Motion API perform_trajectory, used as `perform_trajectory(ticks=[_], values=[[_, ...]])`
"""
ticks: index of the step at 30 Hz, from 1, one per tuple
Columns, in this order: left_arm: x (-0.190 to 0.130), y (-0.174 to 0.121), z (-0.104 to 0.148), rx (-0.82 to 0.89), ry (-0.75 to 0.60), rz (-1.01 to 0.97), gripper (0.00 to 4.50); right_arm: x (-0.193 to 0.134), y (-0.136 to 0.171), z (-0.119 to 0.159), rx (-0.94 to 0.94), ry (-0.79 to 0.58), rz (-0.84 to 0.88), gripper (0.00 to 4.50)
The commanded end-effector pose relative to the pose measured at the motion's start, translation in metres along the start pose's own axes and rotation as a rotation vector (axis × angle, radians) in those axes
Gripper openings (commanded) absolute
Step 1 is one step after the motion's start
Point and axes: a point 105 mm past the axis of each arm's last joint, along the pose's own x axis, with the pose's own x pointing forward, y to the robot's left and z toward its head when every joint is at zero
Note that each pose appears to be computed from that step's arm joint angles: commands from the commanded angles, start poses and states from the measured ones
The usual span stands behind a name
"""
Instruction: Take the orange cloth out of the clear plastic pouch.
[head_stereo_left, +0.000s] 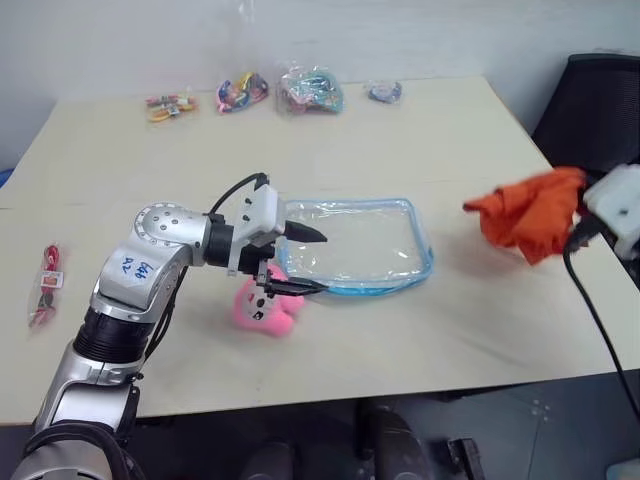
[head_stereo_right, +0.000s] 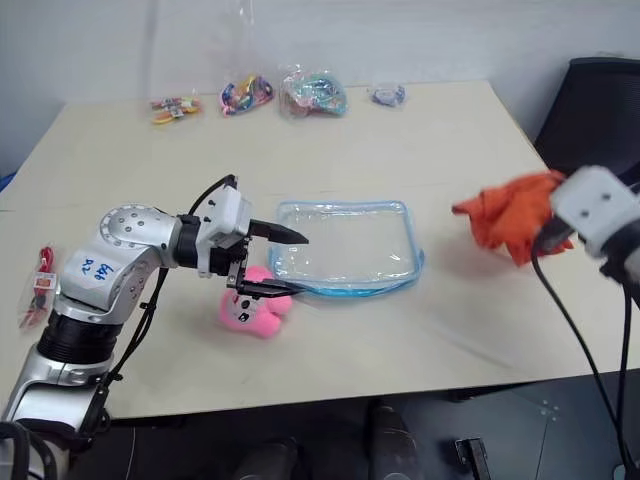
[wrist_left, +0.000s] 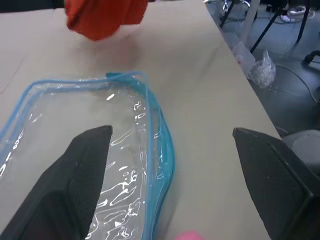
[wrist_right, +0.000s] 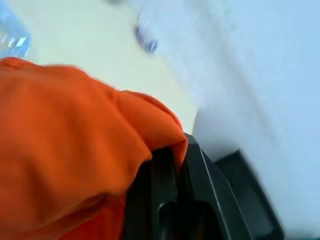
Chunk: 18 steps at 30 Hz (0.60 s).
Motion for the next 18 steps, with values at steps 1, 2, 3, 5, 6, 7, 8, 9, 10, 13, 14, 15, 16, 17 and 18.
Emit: perform_trajectory(ticks=[1, 2, 3, 5, 6, 7, 8, 9, 10, 13, 14, 15, 16, 17, 18], values=[[0.0, 0.003, 0.015, 0.06, -0.03, 0.012, 4.09, 0.006, -0.036, 0.009, -0.074, 0.009, -0.093, 0.0], [0.001, 0.003, 0.015, 0.06, -0.031, 0.012, 4.09, 0.005, -0.04, 0.004, -0.088, 0.028, -0.092, 0.0], [0.001, 0.003, 0.014, 0.06, -0.032, 0.012, 4.09, 0.003, -0.04, -0.004, -0.101, 0.054, -0.078, 0.0], [0.002, 0.003, 0.014, 0.062, -0.033, 0.013, 4.09, -0.004, -0.035, -0.016, -0.111, 0.088, -0.042, 0.0], [0.002, 0.002, 0.014, 0.062, -0.034, 0.014, 4.09, -0.009, -0.024, -0.023, -0.115, 0.094, -0.001, 0.0], [0.001, 0.002, 0.013, 0.062, -0.035, 0.015, 4.09, -0.015, -0.013, -0.029, -0.118, 0.094, 0.042, 0.0], [0.001, 0.002, 0.013, 0.062, -0.035, 0.017, 4.09, -0.023, 0.002, -0.037, -0.126, 0.103, 0.086, 0.0], [0.001, 0.002, 0.012, 0.061, -0.035, 0.018, 4.09, -0.031, 0.017, -0.046, -0.124, 0.121, 0.127, 0.0], [0.001, 0.002, 0.012, 0.06, -0.035, 0.019, 4.09, -0.036, 0.027, -0.052, -0.122, 0.133, 0.149, 0.0], [0.001, 0.001, 0.011, 0.062, -0.033, 0.016, 4.09, -0.055, 0.064, -0.074, -0.161, 0.189, 0.243, 0.0], [0.0, 0.001, 0.011, 0.064, -0.032, 0.013, 4.09, -0.059, 0.071, -0.077, -0.167, 0.198, 0.258, 0.0], [0.0, 0.001, 0.012, 0.064, -0.034, 0.009, 4.09, -0.061, 0.075, -0.079, -0.173, 0.201, 0.262, 0.0], [-0.001, 0.001, 0.013, 0.065, -0.035, 0.007, 4.09, -0.063, 0.076, -0.079, -0.18, 0.201, 0.263, 0.0], [-0.002, 0.002, 0.014, 0.065, -0.036, 0.007, 4.09, -0.064, 0.076, -0.079, -0.19, 0.201, 0.264, 0.0], [-0.004, 0.003, 0.017, 0.063, -0.044, 0.006, 4.09, -0.065, 0.075, -0.079, -0.199, 0.2, 0.263, 0.0]])
